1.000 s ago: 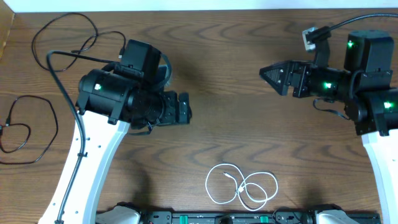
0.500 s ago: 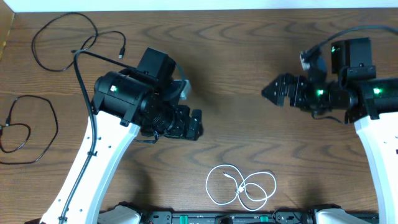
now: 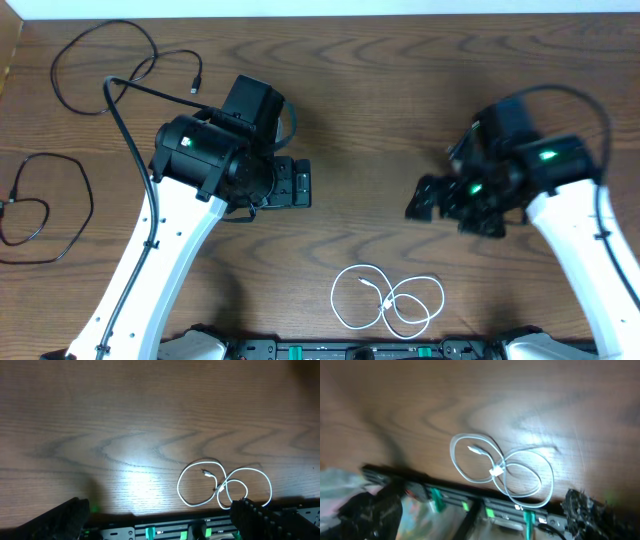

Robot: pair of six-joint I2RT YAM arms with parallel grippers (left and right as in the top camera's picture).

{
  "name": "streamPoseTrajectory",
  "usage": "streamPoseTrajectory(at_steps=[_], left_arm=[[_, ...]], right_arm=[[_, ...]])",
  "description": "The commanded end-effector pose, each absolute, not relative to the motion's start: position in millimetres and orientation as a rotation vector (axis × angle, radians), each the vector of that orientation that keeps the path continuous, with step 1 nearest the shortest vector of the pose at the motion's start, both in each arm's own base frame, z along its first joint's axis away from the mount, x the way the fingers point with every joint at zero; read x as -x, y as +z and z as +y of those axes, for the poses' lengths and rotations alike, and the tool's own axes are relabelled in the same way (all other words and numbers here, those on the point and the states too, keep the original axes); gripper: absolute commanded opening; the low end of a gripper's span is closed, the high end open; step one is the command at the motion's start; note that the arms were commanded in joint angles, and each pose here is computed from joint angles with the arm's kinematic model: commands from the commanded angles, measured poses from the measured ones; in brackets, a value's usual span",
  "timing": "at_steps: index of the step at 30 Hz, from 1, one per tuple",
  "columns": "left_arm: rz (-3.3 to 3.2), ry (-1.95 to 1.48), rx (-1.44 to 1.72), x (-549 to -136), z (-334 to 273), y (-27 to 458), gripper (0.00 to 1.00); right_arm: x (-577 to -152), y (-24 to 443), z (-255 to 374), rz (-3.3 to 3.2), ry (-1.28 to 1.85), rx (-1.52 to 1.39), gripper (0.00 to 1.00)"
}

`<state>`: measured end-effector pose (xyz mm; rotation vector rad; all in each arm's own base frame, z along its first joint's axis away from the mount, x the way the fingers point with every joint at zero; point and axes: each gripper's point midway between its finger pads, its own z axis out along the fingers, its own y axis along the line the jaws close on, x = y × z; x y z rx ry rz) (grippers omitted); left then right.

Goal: Untangle cables

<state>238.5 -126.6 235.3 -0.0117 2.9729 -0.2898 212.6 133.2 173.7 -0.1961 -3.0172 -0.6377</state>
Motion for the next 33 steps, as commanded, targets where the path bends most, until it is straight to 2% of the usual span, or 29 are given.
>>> streamPoseTrajectory(at_steps=[1,9,15,16,18,21,23,25,28,33], left_arm=[[2.975,-0.253,0.032,-239,-122,233,0.95],[2.975,-0.253,0.032,-240,-123,233,0.95],[2.975,-0.254,0.032,-240,-122,233,0.95],[2.975,-0.253,0.032,-240,-123,233,0.95],[2.975,-0.254,0.032,-240,-123,233,0.95],[2.975,-0.253,0.032,-240,-123,233,0.96],[2.975,-0.253,0.032,-240,-123,233,0.95],[2.975,-0.254,0.032,-240,-123,233,0.95],[2.975,-0.254,0.032,-240,-123,233,0.95],[2.976,-0.254,0.033,-240,-123,233,0.95]], right_arm=[[-186,136,126,-2.952,-0.397,0.336,0.99],[-132,82,120,-2.797,-0.203,0.398,0.99],[-99,48,137,-2.714,-0.284,0.314,0.99],[-94,43,139,-2.706,-0.296,0.297,0.96],[-86,35,141,-2.693,-0.31,0.28,0.86],[-81,29,139,-2.68,-0.289,0.322,0.6],[-84,27,141,-2.691,-0.303,0.317,0.54],[-87,27,143,-2.704,-0.321,0.313,0.37],[-95,26,148,-2.73,-0.357,0.31,0.01],[-120,43,163,-2.785,-0.452,0.288,0.01]])
